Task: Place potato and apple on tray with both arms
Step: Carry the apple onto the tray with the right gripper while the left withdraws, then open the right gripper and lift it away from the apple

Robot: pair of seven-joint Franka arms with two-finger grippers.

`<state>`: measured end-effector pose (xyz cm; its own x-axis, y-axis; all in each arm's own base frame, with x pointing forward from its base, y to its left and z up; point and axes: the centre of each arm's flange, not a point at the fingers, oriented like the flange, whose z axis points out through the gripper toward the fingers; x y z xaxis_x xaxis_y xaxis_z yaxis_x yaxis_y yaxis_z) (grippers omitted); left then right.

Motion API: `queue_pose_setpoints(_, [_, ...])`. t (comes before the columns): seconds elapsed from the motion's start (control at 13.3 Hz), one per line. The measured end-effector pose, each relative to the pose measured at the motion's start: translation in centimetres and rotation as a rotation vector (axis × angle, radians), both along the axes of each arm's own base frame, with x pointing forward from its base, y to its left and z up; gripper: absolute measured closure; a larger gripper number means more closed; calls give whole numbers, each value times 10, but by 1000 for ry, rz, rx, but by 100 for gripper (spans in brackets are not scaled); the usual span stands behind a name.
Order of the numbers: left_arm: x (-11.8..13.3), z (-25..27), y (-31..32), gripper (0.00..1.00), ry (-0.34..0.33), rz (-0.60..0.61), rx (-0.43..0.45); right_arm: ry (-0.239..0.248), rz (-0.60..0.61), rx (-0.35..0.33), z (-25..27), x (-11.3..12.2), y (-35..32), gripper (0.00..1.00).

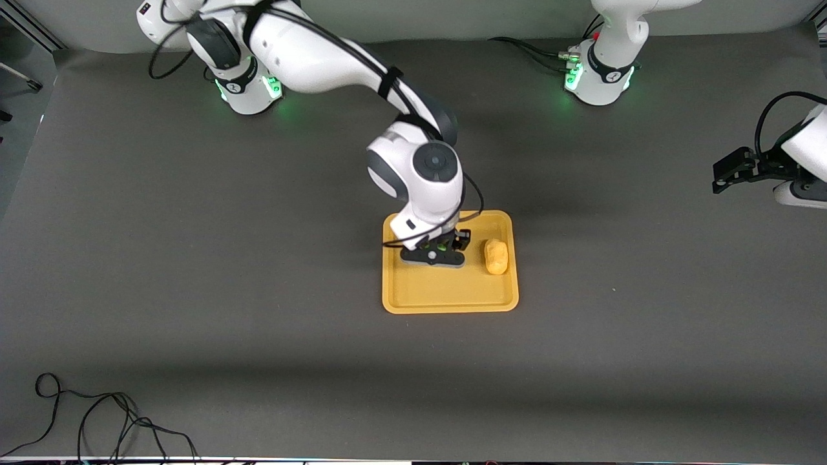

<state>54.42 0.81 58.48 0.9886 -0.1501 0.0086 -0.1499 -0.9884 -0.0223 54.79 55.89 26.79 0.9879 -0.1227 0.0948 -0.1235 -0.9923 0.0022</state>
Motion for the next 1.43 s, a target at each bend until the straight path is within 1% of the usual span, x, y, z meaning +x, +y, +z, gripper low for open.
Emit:
queue_pose_setpoints(0.22, [-1,-1,-2,0,8,-5,3,-14,31,-14,-44,-7,10,37])
queue_pose_setpoints(0.45, [-2,-2,-3,0,16,-10,3,-31,30,1,-58,-4,10,37])
queue_pose_setpoints(0.53, [-2,-2,-3,0,20,-11,3,-38,22,8,-59,-2,9,31])
queue_pose_setpoints(0.67, [-3,-2,-4,0,26,-13,3,-51,2,24,-50,1,11,9])
queue_pose_setpoints(0.75, [-3,-2,-4,0,25,-14,4,-66,-1,40,-37,4,14,1])
queue_pose_setpoints(0.82, [-3,-2,-4,0,24,-17,4,-78,-4,51,-16,7,15,0])
queue_pose_setpoints(0.9, [-3,-1,-4,0,24,-21,4,-78,-10,47,10,8,14,0])
queue_pose_setpoints(1.05, [-3,-1,-3,0,23,-21,4,-71,-29,30,85,6,5,0])
queue_pose_setpoints(1.12, [-2,-1,-3,0,23,-21,4,-62,-40,17,129,1,-4,0])
queue_pose_setpoints(1.27, [-2,-1,-3,0,22,-22,3,-53,-58,-10,208,-8,-33,0])
queue_pose_setpoints(1.43, [-2,-1,-3,0,22,-21,3,-16,-46,-61,271,-5,-90,0])
